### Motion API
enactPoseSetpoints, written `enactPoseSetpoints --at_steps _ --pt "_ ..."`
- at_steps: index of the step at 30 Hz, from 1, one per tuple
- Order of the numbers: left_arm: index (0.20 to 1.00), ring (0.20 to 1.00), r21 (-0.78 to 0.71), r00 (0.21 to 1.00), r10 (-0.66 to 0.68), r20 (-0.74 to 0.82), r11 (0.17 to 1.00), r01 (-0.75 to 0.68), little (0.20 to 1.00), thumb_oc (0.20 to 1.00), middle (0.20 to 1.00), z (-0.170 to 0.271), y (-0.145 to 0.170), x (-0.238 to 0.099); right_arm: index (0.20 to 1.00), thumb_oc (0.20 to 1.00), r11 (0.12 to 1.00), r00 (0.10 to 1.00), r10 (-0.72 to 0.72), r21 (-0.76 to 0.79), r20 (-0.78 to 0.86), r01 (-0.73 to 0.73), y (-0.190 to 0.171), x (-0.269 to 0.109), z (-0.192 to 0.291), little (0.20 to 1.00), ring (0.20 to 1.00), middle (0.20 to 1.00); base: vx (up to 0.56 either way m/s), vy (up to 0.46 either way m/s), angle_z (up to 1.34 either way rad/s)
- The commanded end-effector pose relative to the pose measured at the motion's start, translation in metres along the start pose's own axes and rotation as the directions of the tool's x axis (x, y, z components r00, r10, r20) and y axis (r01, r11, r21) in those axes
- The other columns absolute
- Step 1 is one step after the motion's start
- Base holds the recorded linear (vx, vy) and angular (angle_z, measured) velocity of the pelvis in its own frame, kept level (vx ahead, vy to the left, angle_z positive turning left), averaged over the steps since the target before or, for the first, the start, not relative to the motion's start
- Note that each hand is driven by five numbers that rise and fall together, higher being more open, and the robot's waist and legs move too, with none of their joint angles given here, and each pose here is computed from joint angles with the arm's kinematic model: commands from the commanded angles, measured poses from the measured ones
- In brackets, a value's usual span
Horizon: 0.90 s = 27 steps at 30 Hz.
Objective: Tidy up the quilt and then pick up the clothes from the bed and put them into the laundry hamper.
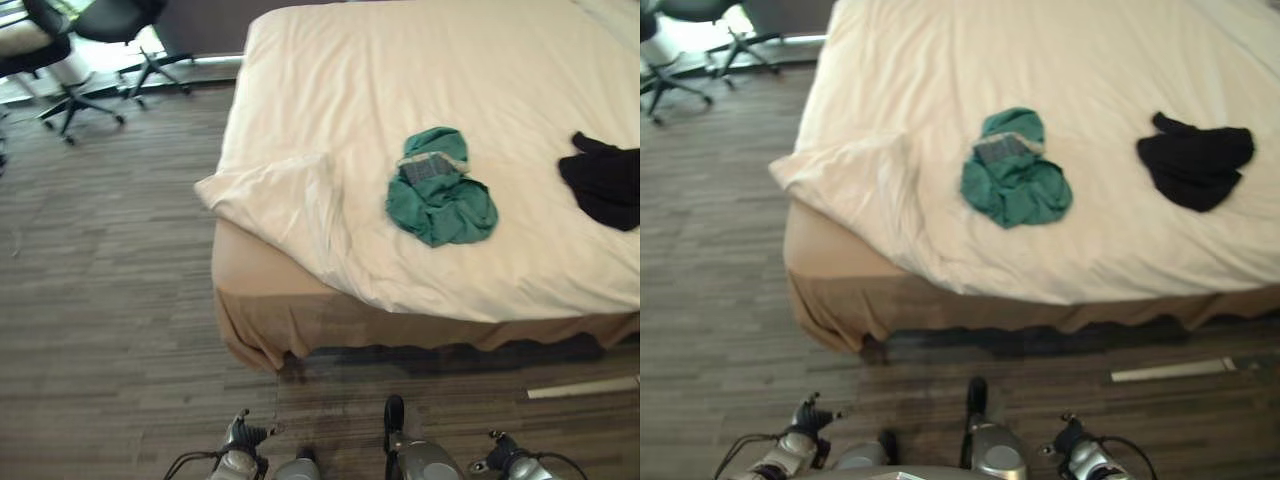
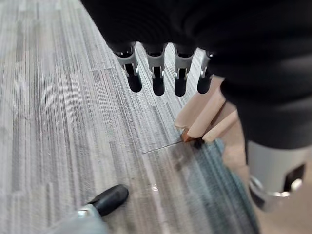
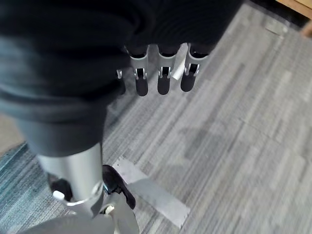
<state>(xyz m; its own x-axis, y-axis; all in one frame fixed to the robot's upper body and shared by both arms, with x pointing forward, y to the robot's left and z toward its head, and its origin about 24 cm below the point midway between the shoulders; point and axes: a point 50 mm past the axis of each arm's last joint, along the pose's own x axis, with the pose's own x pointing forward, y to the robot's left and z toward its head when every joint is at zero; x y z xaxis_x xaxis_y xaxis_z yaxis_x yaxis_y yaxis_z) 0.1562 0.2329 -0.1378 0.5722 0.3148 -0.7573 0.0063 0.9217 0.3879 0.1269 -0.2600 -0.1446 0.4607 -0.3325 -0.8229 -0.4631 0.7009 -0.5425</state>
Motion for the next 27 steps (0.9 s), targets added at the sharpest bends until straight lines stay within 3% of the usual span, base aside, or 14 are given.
enactPoseSetpoints --at_steps 1,2,3,4,5,6,7,8,9,12,16,22,25,27 --pt "1.0 1.0 -0.158 0.986 0.166 0.034 0.975 -0.159 1.0 1.0 1.0 0.012 0.044 0.005 1.0 1.0 0.998 0.998 -0.038 -0.045 -0.056 0.035 -0.006 -0.002 -0.021 1.0 1.0 1.0 0.07 -0.003 0.1" --pt "1.0 1.0 -0.293 0.969 0.236 0.067 0.933 -0.207 1.0 1.0 1.0 0.022 0.058 0.005 1.0 1.0 0.998 0.997 -0.054 -0.047 -0.061 0.051 -0.008 -0.003 -0.026 1.0 1.0 1.0 0.07 -0.003 -0.09" --pt "1.0 1.0 -0.293 0.969 0.236 0.067 0.933 -0.207 1.0 1.0 1.0 0.022 0.058 0.005 1.0 1.0 0.998 0.997 -0.054 -0.047 -0.061 0.051 -0.008 -0.003 -0.026 1.0 1.0 1.0 0.15 -0.007 -0.12" --pt "1.0 1.0 -0.296 0.922 0.306 0.236 0.927 -0.231 1.0 1.0 1.0 0.056 0.088 -0.001 1.0 1.0 0.995 0.998 -0.056 -0.086 -0.04 0.053 -0.011 -0.006 -0.034 1.0 1.0 1.0 0.12 -0.009 -0.15" --pt "1.0 1.0 -0.29 0.894 0.328 0.307 0.927 -0.24 1.0 1.0 1.0 0.07 0.102 -0.005 1.0 1.0 0.993 0.998 -0.059 -0.102 -0.017 0.056 -0.013 -0.007 -0.036 1.0 1.0 1.0 0.19 -0.009 0.03" --pt "1.0 1.0 -0.274 0.817 0.381 0.433 0.919 -0.283 1.0 1.0 1.0 0.103 0.127 -0.015 1.0 1.0 0.992 0.999 -0.046 -0.118 -0.008 0.045 -0.013 -0.011 -0.045 1.0 1.0 1.0 0.14 -0.003 0.07" --pt "1.0 1.0 -0.254 0.762 0.398 0.511 0.916 -0.309 1.0 1.0 1.0 0.123 0.136 -0.023 1.0 1.0 0.991 0.999 -0.045 -0.125 -0.008 0.044 -0.013 -0.013 -0.05 1.0 1.0 1.0 0.1 0.001 0.16" --pt "1.0 1.0 -0.254 0.762 0.398 0.511 0.916 -0.309 1.0 1.0 1.0 0.123 0.136 -0.023 1.0 1.0 0.991 0.999 -0.045 -0.125 -0.008 0.044 -0.013 -0.013 -0.05 1.0 1.0 1.0 0.04 0.005 0.07" --pt "1.0 1.0 -0.201 0.637 0.408 0.654 0.905 -0.374 1.0 1.0 1.0 0.165 0.15 -0.042 1.0 1.0 0.993 0.999 -0.046 -0.114 -0.019 0.044 -0.015 -0.014 -0.056 1.0 1.0 1.0 0.01 0.006 0.04" --pt "1.0 1.0 -0.111 0.431 0.375 0.821 0.845 -0.523 1.0 1.0 1.0 0.226 0.163 -0.076 1.0 1.0 0.995 0.999 -0.049 -0.084 -0.002 0.049 -0.016 -0.014 -0.053 1.0 1.0 1.0 -0.05 0.02 -0.01" --pt "1.0 1.0 0.001 0.218 0.27 0.938 0.627 -0.779 1.0 1.0 1.0 0.296 0.166 -0.109 1.0 1.0 0.994 0.996 -0.056 -0.093 0.073 0.062 -0.019 -0.013 -0.037 1.0 1.0 1.0 -0.04 0.015 -0.15" --pt "1.0 1.0 -0.015 0.099 0.287 0.953 0.369 -0.929 1.0 1.0 1.0 0.373 0.182 -0.145 1.0 1.0 0.989 0.948 -0.147 0.019 0.282 0.147 -0.039 -0.012 0.021 1.0 1.0 1.0 -0.05 0.01 -0.25" --pt "1.0 1.0 0.034 0.094 0.32 0.943 0.188 -0.982 1.0 1.0 1.0 0.385 0.203 -0.154 1.0 1.0 0.988 0.931 -0.155 0.061 0.33 0.143 -0.034 -0.013 0.036 1.0 1.0 1.0 -0.05 -0.022 -0.27" --pt "1.0 1.0 0.17 0.168 0.389 0.906 0.029 -0.985 1.0 1.0 1.0 0.378 0.223 -0.145 1.0 1.0 0.987 0.927 -0.162 0.064 0.337 0.149 -0.034 -0.012 0.042 1.0 1.0 1.0 -0.05 -0.019 -0.23"
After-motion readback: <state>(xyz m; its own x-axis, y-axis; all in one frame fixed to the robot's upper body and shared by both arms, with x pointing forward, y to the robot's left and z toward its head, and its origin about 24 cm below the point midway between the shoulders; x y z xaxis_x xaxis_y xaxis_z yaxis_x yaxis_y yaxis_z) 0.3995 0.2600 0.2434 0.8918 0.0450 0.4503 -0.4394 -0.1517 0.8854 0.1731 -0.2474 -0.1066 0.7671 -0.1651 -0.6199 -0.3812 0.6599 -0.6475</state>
